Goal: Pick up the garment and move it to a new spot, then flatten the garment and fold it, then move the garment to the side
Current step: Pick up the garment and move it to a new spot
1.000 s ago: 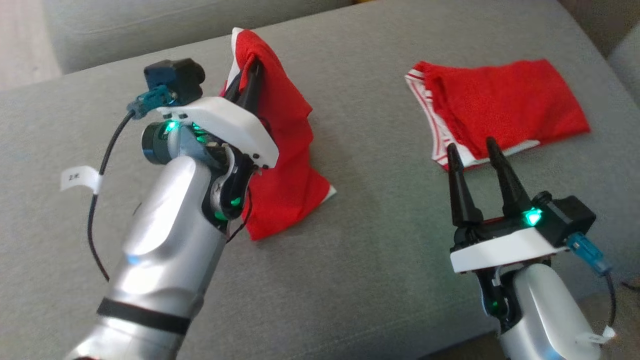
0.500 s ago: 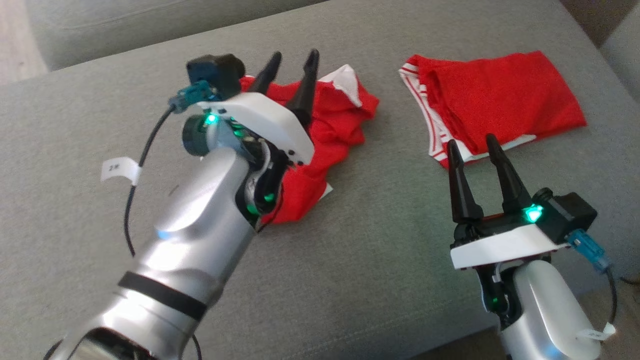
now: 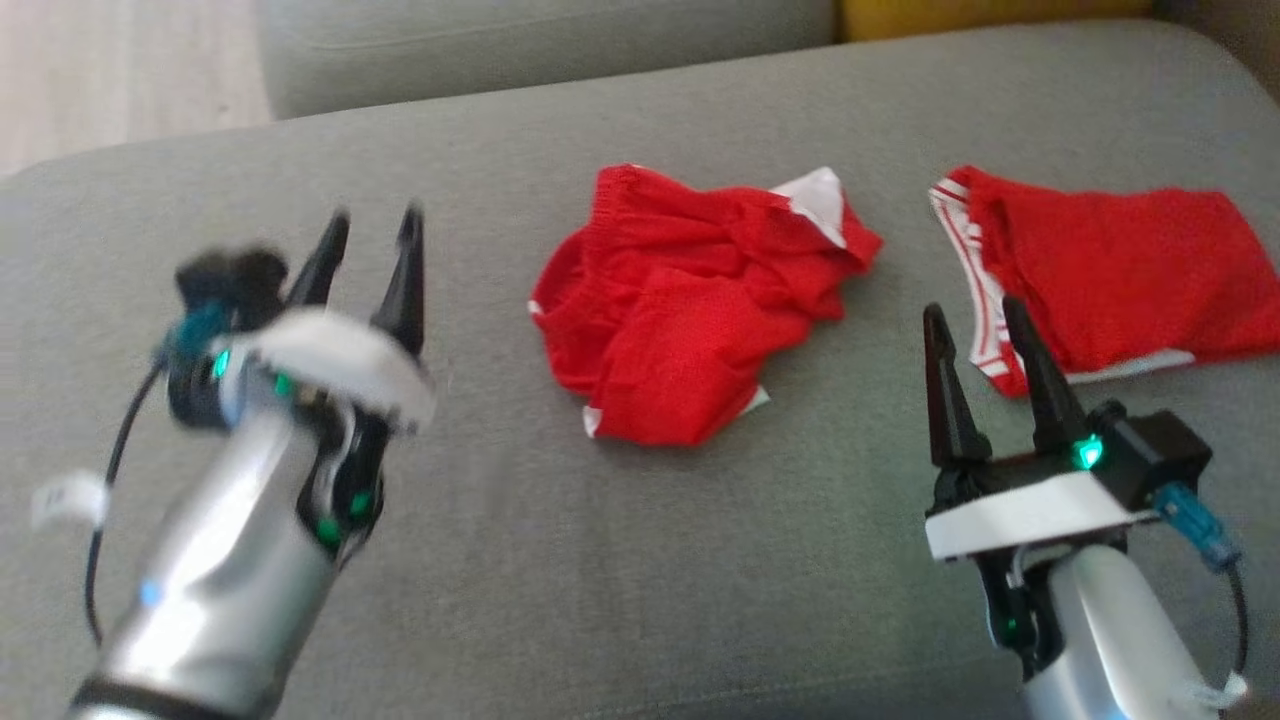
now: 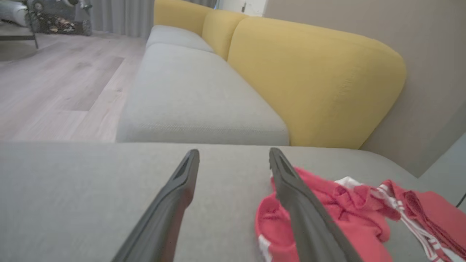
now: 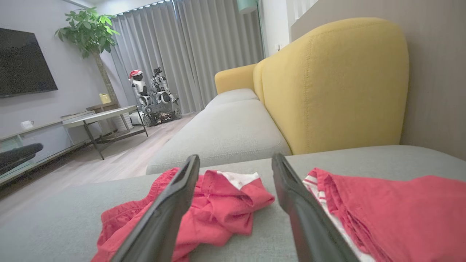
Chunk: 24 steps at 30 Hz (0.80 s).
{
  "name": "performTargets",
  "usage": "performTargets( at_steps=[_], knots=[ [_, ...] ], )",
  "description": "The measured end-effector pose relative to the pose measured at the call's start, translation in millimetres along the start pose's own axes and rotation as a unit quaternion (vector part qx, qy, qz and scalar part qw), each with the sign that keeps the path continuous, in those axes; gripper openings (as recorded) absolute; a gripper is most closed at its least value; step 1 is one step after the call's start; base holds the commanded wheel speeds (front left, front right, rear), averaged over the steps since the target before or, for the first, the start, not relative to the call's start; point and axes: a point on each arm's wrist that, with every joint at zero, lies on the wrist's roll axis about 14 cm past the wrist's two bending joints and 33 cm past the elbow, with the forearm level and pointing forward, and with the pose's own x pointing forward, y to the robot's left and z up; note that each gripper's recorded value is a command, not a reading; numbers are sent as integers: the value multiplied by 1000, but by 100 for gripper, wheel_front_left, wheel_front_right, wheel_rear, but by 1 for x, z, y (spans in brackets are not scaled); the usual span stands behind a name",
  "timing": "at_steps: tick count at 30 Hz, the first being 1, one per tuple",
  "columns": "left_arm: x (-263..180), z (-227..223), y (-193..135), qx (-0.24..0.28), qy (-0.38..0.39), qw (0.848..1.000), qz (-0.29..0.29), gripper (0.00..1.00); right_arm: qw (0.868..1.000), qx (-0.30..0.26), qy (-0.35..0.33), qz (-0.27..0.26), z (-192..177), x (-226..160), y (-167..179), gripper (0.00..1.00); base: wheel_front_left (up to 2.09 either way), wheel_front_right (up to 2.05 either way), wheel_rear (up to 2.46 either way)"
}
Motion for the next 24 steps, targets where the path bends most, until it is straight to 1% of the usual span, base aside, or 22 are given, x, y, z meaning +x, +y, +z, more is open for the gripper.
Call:
performTargets(
  at_steps=[1, 2, 4, 8, 10, 11, 15, 24],
  knots=[
    [-11, -5, 10, -2, 5, 1000, 12, 100, 1000, 2, 4, 4, -3, -1, 3, 100, 0, 0, 0],
    [-35, -16, 27, -2, 14, 999, 36, 100, 1000, 5, 11, 15, -8, -2, 11, 100, 0, 0, 0],
    [-55, -17, 42, -8, 8, 998, 66, 100, 1000, 7, 15, 25, -11, -2, 19, 100, 0, 0, 0],
    [-89, -12, 56, -19, -15, 994, 103, 100, 999, 7, 19, 44, -14, -1, 32, 100, 0, 0, 0],
    [-103, -15, 59, -17, -18, 993, 115, 100, 998, 8, 20, 52, -15, 1, 37, 100, 0, 0, 0],
    [-108, -16, 60, -25, -21, 992, 124, 100, 998, 8, 20, 57, -14, 2, 40, 100, 0, 0, 0],
    [-121, -21, 59, -32, -24, 990, 134, 100, 997, 6, 23, 69, -16, 5, 48, 100, 0, 0, 0],
    [-119, -19, 60, -35, -37, 989, 136, 100, 994, 4, 48, 96, -28, 8, 66, 100, 0, 0, 0]
  ],
)
